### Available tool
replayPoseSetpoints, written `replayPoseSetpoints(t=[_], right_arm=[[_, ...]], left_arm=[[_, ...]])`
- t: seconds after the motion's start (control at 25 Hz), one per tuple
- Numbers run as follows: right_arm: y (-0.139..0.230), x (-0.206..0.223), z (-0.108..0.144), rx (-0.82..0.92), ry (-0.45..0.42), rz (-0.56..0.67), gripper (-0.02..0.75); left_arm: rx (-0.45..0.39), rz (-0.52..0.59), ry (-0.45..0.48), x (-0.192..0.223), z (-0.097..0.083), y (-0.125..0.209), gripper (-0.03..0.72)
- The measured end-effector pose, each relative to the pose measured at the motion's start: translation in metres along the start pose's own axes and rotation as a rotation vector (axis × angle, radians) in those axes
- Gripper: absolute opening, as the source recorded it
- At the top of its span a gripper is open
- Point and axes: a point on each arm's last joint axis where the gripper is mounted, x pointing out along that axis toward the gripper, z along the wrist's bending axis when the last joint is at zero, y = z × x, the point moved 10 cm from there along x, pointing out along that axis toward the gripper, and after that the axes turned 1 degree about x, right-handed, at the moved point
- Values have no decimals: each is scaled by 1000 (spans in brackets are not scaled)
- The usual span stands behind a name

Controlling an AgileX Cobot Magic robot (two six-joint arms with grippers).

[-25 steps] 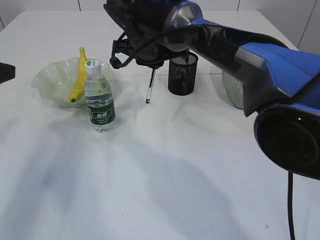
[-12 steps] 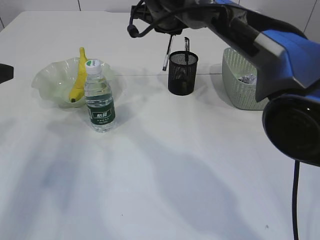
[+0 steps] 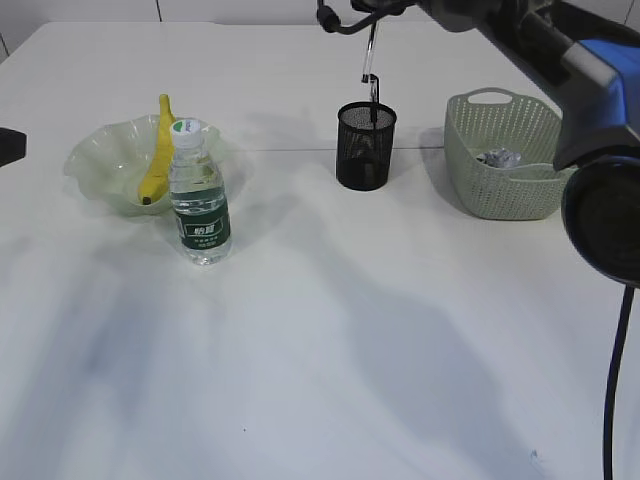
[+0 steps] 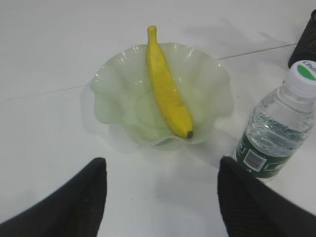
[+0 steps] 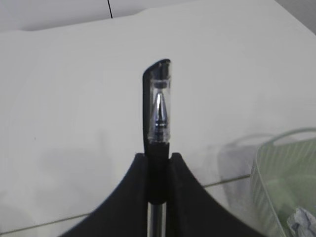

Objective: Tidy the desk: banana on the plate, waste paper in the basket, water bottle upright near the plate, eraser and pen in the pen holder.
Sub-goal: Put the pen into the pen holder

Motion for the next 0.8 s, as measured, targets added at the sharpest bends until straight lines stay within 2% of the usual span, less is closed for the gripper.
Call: replayPoseSetpoints(t=[0.24, 0.48, 0.6, 0.8], right_arm=[[-36, 21, -26, 32, -41, -115, 50], [-72, 27, -32, 35, -133, -256, 50], [-76, 30, -28, 8, -161, -291, 50], [-55, 50, -22, -22, -168, -270, 50]], left_arm=[[0, 0, 0, 0, 0, 0, 496], [8, 0, 0, 0, 0, 0, 496], [12, 0, 0, 0, 0, 0, 496], [21, 0, 0, 0, 0, 0, 496]])
